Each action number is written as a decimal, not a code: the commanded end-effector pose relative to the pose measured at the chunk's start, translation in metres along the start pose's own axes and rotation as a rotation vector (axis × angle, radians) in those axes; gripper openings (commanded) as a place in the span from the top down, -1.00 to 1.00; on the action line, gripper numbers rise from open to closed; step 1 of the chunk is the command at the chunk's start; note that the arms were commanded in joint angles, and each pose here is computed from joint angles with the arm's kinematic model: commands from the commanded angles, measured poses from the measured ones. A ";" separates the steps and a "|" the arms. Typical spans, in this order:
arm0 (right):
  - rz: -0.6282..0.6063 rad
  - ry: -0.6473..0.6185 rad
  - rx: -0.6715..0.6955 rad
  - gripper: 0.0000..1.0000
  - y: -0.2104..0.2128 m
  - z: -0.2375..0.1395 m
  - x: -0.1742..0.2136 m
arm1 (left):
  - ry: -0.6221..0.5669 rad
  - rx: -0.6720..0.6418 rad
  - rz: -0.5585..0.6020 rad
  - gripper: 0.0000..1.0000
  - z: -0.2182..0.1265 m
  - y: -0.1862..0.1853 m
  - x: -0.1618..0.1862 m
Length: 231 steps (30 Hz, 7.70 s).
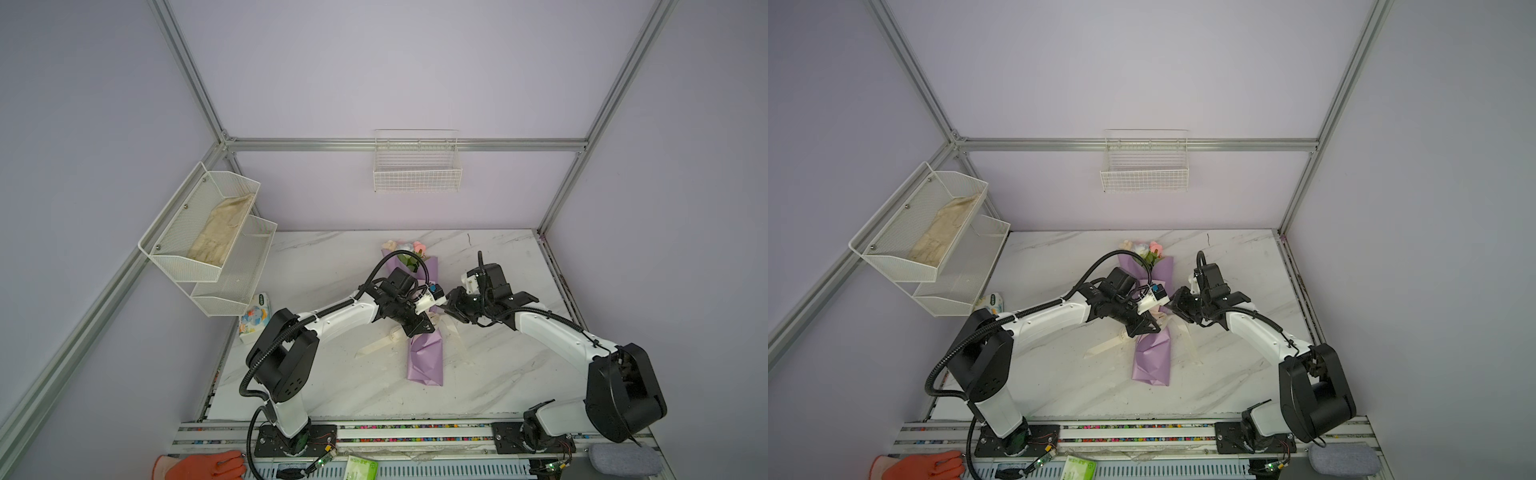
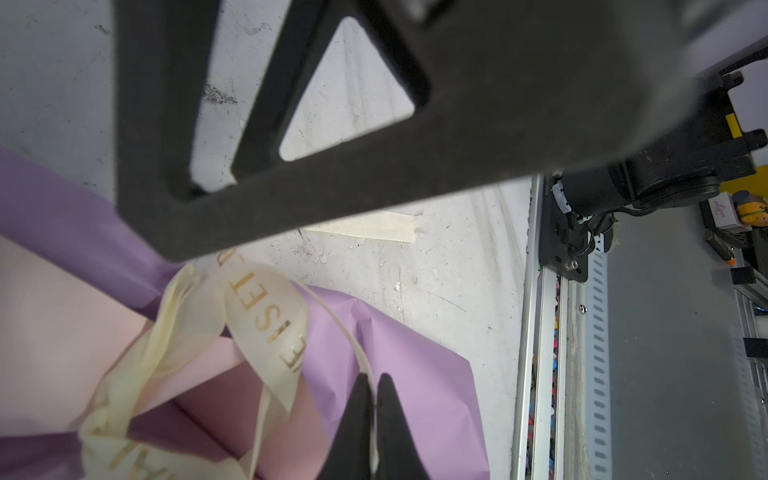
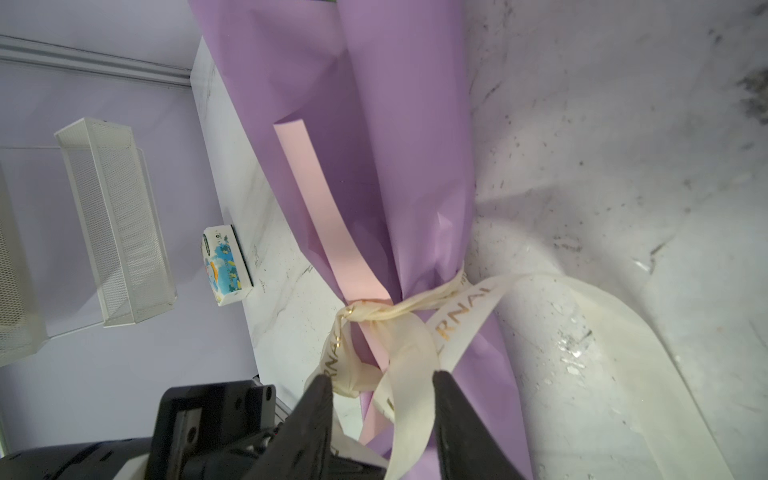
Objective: Tie the bouquet of fake flowers
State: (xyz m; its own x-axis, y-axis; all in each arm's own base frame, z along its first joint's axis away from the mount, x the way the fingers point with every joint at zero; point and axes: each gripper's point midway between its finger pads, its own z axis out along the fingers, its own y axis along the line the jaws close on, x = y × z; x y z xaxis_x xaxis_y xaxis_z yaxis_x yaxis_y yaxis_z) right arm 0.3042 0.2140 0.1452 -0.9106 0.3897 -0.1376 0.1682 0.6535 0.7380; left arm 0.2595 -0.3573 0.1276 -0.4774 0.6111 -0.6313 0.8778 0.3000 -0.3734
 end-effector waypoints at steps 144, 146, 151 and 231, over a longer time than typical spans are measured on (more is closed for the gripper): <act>0.254 -0.083 -0.400 1.00 0.031 0.000 0.007 | -0.225 -0.274 -0.197 -0.22 -0.079 0.036 0.017; 0.251 -0.083 -0.399 1.00 0.032 0.000 0.007 | -0.224 -0.306 -0.237 -0.21 -0.074 0.047 0.028; 0.251 -0.088 -0.396 1.00 0.034 -0.001 0.005 | -0.129 -0.262 -0.254 -0.07 -0.053 0.057 0.039; -0.181 -0.242 0.346 1.00 -0.112 0.014 -0.057 | 0.134 -0.719 -0.655 1.00 -0.139 0.154 0.174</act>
State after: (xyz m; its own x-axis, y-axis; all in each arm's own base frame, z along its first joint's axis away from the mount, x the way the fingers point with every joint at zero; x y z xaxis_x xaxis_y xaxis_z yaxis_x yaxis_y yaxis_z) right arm 0.3407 0.1401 0.0539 -0.8272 0.4409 -0.3484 0.2254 0.8283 0.5130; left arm 0.3128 -0.1177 0.0543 -0.9096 0.2238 -0.3501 0.2949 0.9413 -0.1643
